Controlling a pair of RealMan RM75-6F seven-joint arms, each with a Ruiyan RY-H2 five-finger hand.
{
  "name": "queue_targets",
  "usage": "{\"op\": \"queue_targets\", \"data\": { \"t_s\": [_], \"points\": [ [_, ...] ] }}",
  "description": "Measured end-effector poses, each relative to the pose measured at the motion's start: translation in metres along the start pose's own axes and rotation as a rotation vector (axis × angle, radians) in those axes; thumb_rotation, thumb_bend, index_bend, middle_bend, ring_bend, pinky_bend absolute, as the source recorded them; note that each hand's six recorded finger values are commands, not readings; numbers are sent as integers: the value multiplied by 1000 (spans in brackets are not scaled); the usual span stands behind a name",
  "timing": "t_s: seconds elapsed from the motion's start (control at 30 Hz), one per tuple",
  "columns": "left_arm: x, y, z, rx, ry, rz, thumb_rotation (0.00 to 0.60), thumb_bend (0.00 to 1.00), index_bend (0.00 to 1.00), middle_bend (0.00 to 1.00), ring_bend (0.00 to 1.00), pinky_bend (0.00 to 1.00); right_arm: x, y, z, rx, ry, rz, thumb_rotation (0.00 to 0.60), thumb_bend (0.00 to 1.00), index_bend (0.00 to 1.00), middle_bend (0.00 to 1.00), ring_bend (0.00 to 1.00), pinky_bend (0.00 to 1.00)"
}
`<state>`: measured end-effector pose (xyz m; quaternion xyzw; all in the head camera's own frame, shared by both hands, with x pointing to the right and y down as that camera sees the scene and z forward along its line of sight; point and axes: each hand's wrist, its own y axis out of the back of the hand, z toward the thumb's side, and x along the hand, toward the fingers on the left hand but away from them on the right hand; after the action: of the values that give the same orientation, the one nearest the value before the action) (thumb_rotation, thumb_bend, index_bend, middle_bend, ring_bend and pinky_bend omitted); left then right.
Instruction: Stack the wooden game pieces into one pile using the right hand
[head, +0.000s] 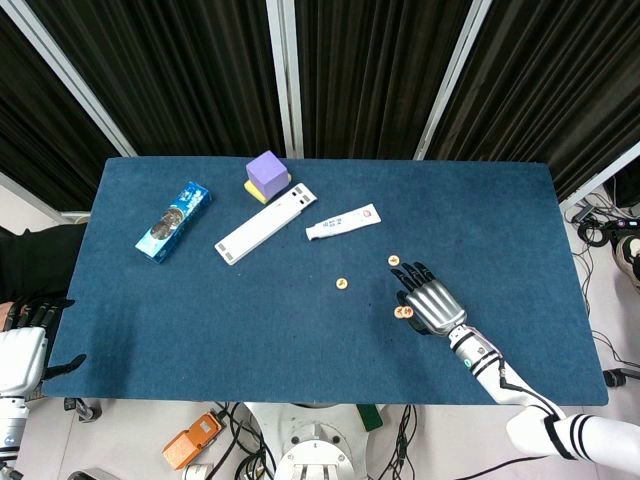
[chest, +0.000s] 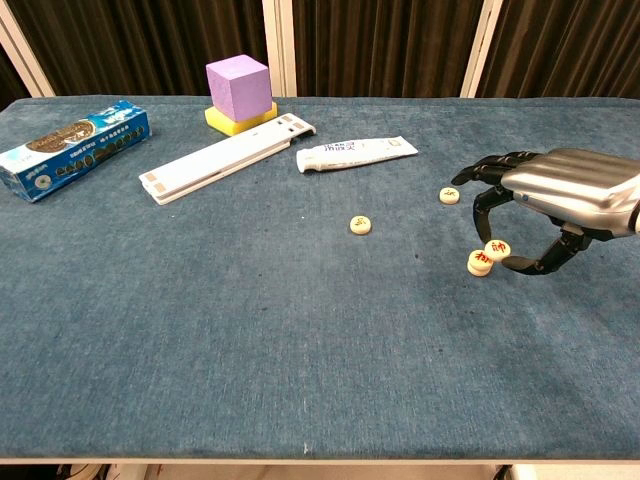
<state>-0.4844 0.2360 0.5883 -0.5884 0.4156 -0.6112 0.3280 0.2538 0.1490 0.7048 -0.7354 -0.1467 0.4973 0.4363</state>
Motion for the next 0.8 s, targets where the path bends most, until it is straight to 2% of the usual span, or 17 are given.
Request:
{"op": "queue_targets", "data": {
  "t_s": [0.8],
  "points": [
    [-1, -3, -2, -3, 7, -9, 600, 6, 206, 183, 123, 0, -6, -2, 6, 10, 12, 5, 600, 518, 479, 133, 36, 121]
  ]
}}
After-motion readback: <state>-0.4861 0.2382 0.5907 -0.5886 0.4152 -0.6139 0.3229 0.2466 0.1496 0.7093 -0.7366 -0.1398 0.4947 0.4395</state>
